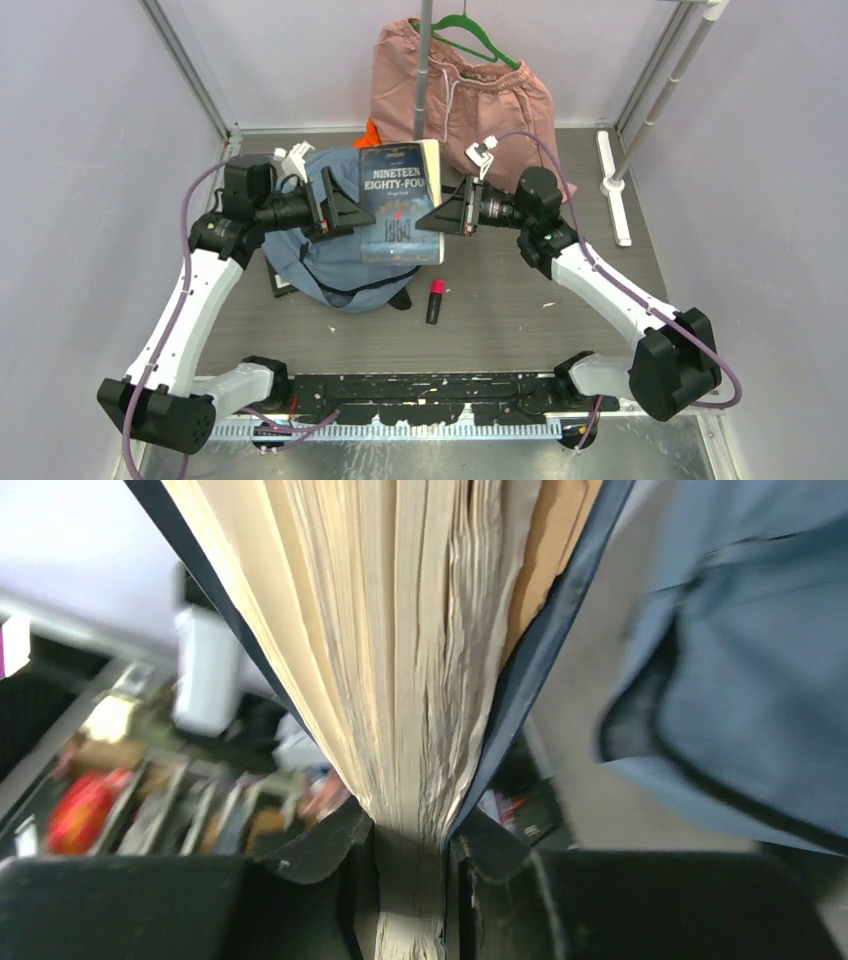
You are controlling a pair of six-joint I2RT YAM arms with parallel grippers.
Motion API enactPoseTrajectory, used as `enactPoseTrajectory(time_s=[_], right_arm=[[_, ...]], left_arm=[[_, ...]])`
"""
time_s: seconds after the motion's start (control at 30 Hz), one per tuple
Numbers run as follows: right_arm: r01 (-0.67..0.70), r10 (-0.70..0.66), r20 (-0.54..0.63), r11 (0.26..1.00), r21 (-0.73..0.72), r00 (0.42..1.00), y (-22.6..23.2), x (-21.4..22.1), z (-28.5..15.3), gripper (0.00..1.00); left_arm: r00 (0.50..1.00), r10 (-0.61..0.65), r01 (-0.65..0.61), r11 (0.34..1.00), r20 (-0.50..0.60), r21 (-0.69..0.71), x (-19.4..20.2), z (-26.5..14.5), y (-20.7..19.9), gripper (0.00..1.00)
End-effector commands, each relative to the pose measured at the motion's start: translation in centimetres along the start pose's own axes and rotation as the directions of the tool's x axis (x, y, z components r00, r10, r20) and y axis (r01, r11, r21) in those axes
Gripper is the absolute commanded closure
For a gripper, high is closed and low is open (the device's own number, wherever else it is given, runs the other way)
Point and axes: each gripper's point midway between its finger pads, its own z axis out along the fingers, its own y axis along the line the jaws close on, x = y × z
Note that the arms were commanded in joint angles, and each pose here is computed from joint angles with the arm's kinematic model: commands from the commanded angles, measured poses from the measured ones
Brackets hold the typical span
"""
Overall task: Pack the student bag
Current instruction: Pick up the book from the center of the board.
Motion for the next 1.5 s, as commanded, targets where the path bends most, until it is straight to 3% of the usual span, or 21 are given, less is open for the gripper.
enactPoseTrajectory(time_s=[0.0,0.13,0.23,0.47,0.53,0.6,0.63,0.67,0.7,0.77,0.8,0.9,1.13,1.47], right_arm=[[0.064,-0.131,-0.135,0.908,-0.415,0.982,10.3,2.1,-3.0,0.99],[0.001,-0.118,-0.193,0.855,-0.518,0.974,11.6,2.6,-3.9,0.99],[-0.042,-0.085,-0.225,0.86,-0.508,0.971,10.9,2.8,-3.4,0.99],[-0.076,-0.058,-0.257,0.873,-0.482,0.965,9.4,3.1,-2.9,0.99],[-0.085,-0.049,-0.264,0.876,-0.475,0.963,8.9,3.2,-2.7,0.99],[-0.096,-0.039,-0.271,0.879,-0.468,0.962,8.5,3.3,-2.5,0.97],[-0.099,-0.036,-0.271,0.879,-0.466,0.962,8.4,3.3,-2.5,0.84],[-0.105,-0.028,-0.271,0.88,-0.463,0.962,8.2,3.2,-2.4,0.58],[-0.109,-0.016,-0.259,0.881,-0.461,0.966,8.1,2.9,-2.3,0.32],[-0.146,0.063,-0.198,0.886,-0.44,0.978,7.0,1.2,-1.9,0.07],[-0.174,0.13,-0.129,0.887,-0.428,0.983,6.2,-0.2,-1.6,0.01],[-0.231,0.274,0.059,0.893,-0.387,0.96,3.2,-2.6,-1.4,0.0],[-0.224,0.298,0.349,0.945,-0.237,0.889,-1.0,-3.6,-1.3,0.0],[-0.2,0.297,0.42,0.945,-0.26,0.857,-0.7,-1.9,0.9,0.0]], left_arm=[[0.995,0.054,-0.025,0.953,-0.086,0.303,0.8,-0.2,-4.5,0.01],[0.996,0.046,-0.015,0.923,-0.072,0.385,0.0,0.1,-5.5,0.02],[0.997,0.036,-0.005,0.9,-0.061,0.436,-0.6,0.2,-6.3,0.05],[1.0,0.011,0.004,0.843,-0.025,0.538,-1.9,0.2,-7.7,0.24],[0.999,-0.007,0.022,0.853,-0.031,0.521,-2.1,0.6,-7.3,0.41],[0.999,-0.024,0.036,0.867,-0.03,0.498,-2.3,1.0,-6.8,0.8],[0.999,-0.025,0.034,0.876,-0.025,0.481,-2.5,1.2,-6.5,0.97],[0.999,-0.033,0.035,0.888,-0.012,0.459,-2.8,1.4,-6.2,1.0],[0.999,-0.046,0.038,0.902,0.008,0.43,-3.2,1.5,-5.8,1.0],[0.995,-0.072,0.04,0.931,0.075,0.362,-4.2,1.2,-4.9,1.0],[0.987,-0.082,0.033,0.946,0.14,0.322,-5.1,0.8,-4.5,1.0],[0.958,-0.099,0.038,0.974,0.269,0.223,-6.7,-0.2,-3.4,1.0],[0.898,-0.178,0.123,0.98,0.403,0.158,-8.8,-0.9,-2.0,1.0],[0.853,-0.28,0.213,0.957,0.441,0.196,-9.6,-0.5,-1.2,1.0]])
